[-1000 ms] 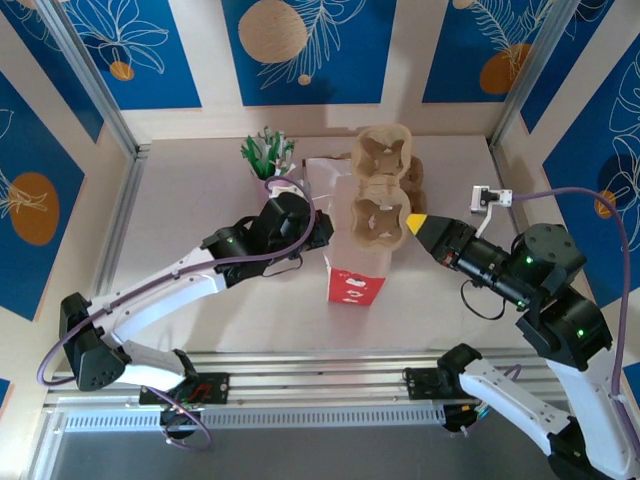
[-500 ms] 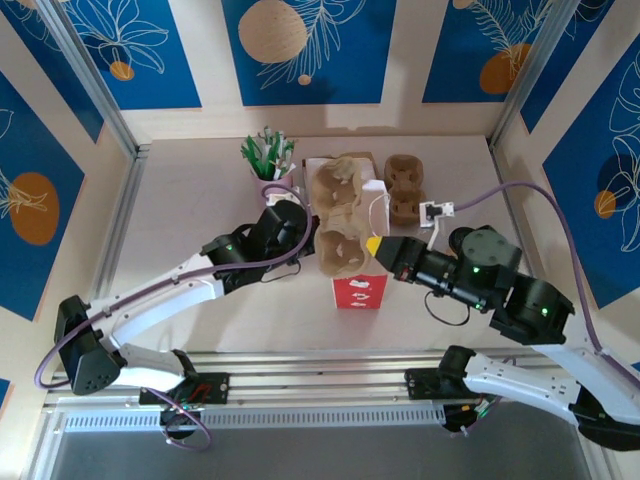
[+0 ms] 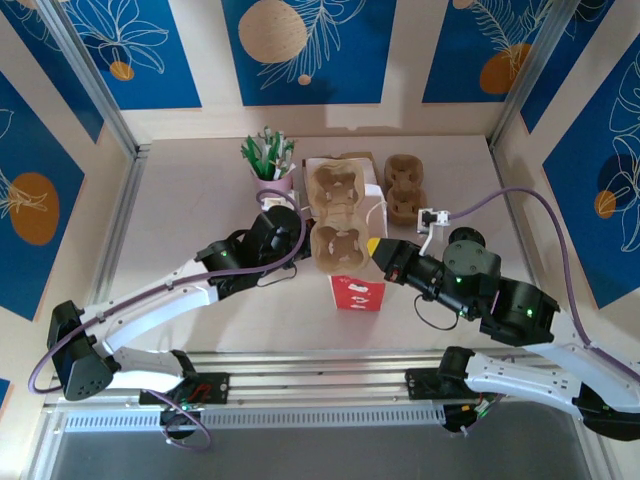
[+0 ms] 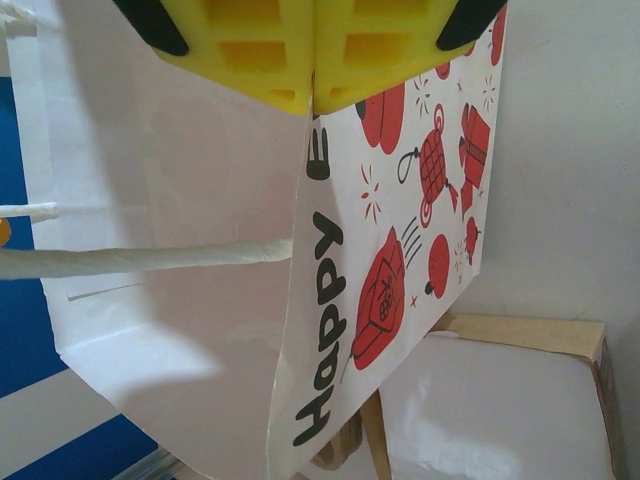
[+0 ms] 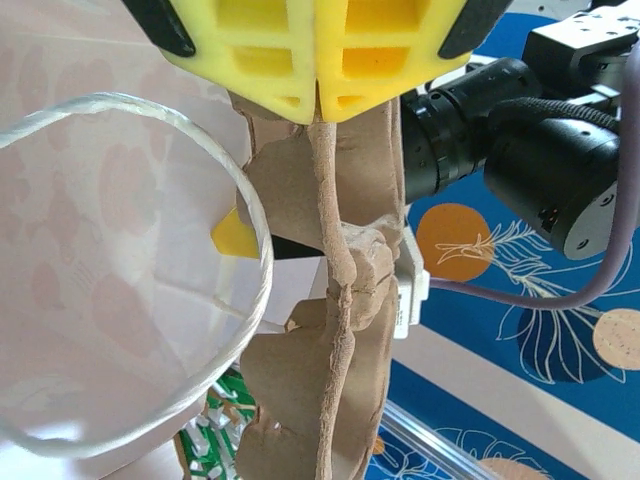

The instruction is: Pack the takeout coffee

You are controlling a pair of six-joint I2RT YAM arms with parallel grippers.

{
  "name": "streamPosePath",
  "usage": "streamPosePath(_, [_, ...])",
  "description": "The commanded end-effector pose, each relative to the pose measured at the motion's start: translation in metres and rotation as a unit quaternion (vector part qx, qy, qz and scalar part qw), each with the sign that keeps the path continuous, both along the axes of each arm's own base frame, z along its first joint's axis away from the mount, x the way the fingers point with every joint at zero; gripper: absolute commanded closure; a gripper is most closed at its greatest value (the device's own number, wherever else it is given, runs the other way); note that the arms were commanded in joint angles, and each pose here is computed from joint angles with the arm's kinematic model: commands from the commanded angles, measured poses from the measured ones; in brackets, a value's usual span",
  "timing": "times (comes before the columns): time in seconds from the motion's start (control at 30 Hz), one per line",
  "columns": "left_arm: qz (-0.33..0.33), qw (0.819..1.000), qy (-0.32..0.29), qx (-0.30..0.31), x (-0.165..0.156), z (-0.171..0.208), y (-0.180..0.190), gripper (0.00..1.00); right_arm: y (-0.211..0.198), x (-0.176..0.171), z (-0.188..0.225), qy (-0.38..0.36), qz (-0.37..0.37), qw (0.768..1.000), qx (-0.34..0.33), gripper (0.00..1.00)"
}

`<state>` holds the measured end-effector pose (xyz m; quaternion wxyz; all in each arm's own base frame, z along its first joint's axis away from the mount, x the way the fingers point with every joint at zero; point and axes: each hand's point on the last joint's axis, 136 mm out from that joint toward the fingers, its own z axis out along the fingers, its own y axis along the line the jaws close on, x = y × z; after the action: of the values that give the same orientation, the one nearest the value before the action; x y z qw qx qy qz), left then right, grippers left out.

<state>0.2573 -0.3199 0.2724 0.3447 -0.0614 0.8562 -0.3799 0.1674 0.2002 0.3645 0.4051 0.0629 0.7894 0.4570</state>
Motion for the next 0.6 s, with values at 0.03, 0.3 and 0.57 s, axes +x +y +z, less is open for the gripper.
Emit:
streamPosePath(0.03, [-0.004, 1.000, -0.001, -0.022, -0.005, 0.008, -0.001, 1.00, -0.019, 0.004, 0.002, -0.010, -0.041, 0.999, 0.007, 1.00])
streamPosePath(0.3, [0.001, 1.000, 0.002, -0.021, -0.003, 0.007, 0.002, 1.00, -0.019, 0.001, 0.004, -0.013, -0.031, 0.999, 0.012, 1.00])
streamPosePath(0.57, [-0.004, 0.999, 0.007, -0.034, -0.004, 0.010, -0.003, 0.91, -0.014, 0.002, -0.008, -0.004, -0.029, 1.000, 0.005, 1.00])
